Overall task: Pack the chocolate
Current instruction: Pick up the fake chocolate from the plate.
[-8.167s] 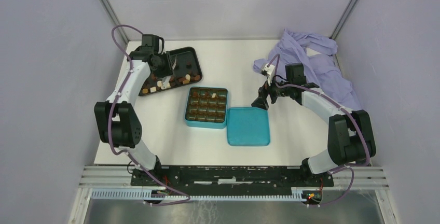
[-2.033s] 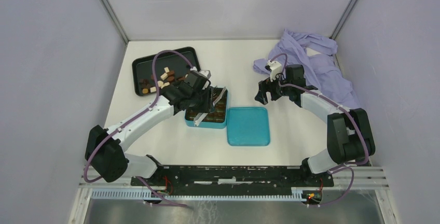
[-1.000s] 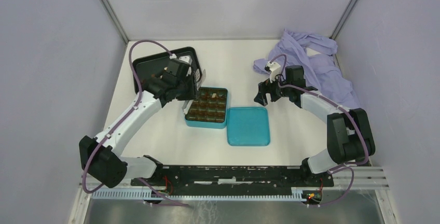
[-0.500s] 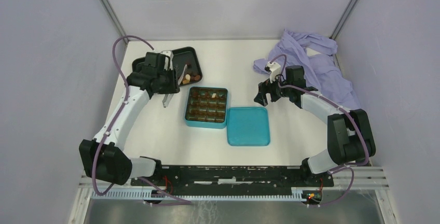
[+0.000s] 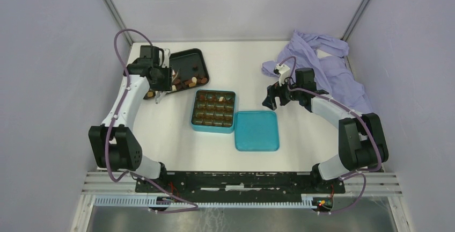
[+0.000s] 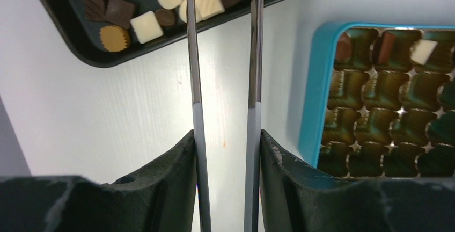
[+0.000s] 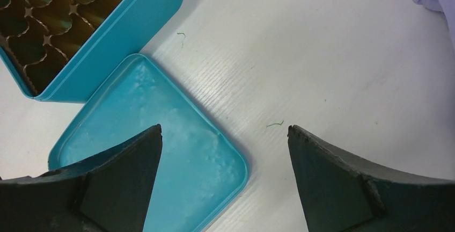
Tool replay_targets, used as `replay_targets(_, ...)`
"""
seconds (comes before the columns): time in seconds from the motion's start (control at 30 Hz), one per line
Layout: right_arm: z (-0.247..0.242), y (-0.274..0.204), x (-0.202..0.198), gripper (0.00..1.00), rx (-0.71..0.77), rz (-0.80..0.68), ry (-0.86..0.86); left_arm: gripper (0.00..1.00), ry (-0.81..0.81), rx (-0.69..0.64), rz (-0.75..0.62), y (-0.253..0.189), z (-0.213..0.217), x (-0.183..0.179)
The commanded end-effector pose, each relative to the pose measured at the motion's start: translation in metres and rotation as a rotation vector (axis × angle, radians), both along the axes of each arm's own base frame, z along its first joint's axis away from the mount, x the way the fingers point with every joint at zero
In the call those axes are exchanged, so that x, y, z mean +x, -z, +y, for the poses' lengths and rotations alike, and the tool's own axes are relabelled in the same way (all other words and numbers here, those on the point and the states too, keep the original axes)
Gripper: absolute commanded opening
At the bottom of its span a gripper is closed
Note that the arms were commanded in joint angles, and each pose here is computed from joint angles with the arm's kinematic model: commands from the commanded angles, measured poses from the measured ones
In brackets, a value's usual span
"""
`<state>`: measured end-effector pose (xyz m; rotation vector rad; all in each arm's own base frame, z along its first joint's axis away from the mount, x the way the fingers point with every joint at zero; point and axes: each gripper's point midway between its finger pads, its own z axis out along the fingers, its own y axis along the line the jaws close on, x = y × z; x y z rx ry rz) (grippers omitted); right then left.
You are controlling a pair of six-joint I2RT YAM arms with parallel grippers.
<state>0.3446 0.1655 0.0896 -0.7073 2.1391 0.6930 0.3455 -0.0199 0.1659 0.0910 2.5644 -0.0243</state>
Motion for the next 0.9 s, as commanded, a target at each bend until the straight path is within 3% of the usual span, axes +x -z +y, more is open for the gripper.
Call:
replay_targets(0.0,0.003,-0.014,0.004,0.92,0.019,-0.049,-0.022,0.48,0.048,0.04,-0.054,-0.018,0.019,0.018)
replay_targets(0.33,0.005,-0.013,0.005,0.93,0.024,-0.031,-0.027,0.47,-0.013,0.061,-0.016,-0.011,0.052,0.037)
replay_targets(0.87,0.009,-0.012,0.005,0.93,0.044,-0.012,-0.038,0.47,-0.019,0.06,0.058,0.013,0.059,0.041)
